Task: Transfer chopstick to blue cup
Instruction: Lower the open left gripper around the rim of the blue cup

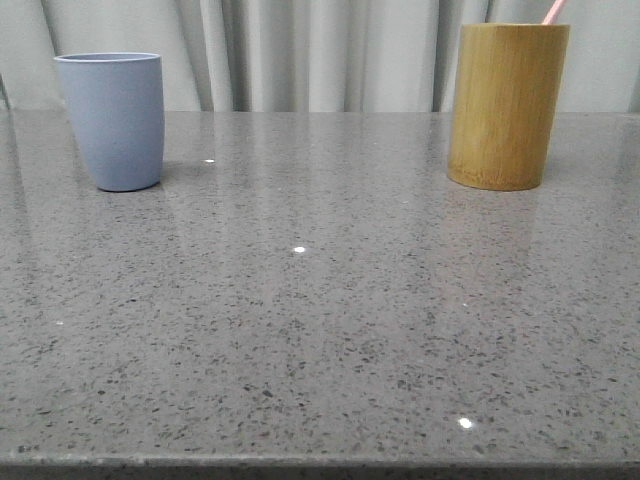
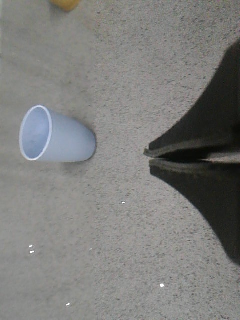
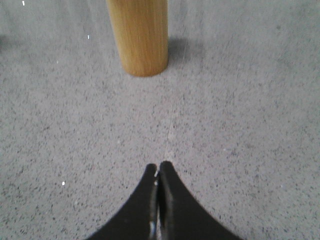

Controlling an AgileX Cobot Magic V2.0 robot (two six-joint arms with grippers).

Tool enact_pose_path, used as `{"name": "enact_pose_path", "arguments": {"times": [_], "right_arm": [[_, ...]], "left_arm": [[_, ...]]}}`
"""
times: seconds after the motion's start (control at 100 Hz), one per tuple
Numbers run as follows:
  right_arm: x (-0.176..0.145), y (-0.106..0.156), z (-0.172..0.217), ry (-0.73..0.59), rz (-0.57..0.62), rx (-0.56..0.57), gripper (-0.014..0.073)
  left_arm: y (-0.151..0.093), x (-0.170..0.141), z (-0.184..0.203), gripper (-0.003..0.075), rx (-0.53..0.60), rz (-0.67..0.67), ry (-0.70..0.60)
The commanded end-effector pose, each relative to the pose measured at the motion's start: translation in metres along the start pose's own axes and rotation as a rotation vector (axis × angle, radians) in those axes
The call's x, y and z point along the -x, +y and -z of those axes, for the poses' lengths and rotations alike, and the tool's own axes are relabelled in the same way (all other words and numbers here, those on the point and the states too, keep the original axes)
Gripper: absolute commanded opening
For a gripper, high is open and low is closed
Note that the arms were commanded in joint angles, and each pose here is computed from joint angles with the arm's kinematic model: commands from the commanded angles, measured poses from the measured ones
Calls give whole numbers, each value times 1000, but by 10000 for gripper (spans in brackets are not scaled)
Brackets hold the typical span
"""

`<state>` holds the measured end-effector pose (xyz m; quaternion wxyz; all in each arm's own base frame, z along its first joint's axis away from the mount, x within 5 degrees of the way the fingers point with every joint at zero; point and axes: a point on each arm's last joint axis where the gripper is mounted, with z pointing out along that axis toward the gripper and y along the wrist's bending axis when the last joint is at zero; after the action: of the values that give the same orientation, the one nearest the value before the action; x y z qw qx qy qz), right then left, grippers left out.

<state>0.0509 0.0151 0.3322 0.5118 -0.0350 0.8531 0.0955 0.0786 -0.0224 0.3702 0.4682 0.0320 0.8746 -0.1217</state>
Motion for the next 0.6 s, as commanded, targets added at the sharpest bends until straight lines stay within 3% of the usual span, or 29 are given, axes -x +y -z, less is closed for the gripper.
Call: {"name": "enact_pose_path", "arguments": {"times": [0.0, 0.24, 0.46, 0.59], "right_arm": [[25, 2, 0, -21, -6, 5, -67], [39, 2, -11, -56, -11, 0, -67], [39, 2, -11, -57, -10, -1, -59], [39, 2, -11, -57, -10, -1, 60]], "left_arm": [[-3, 25, -4, -19, -14, 9, 40], [1, 39, -32, -19, -10, -22, 149], [1, 42, -35, -18, -9, -53, 127], [0, 42, -35, 29, -18, -68, 120]]}}
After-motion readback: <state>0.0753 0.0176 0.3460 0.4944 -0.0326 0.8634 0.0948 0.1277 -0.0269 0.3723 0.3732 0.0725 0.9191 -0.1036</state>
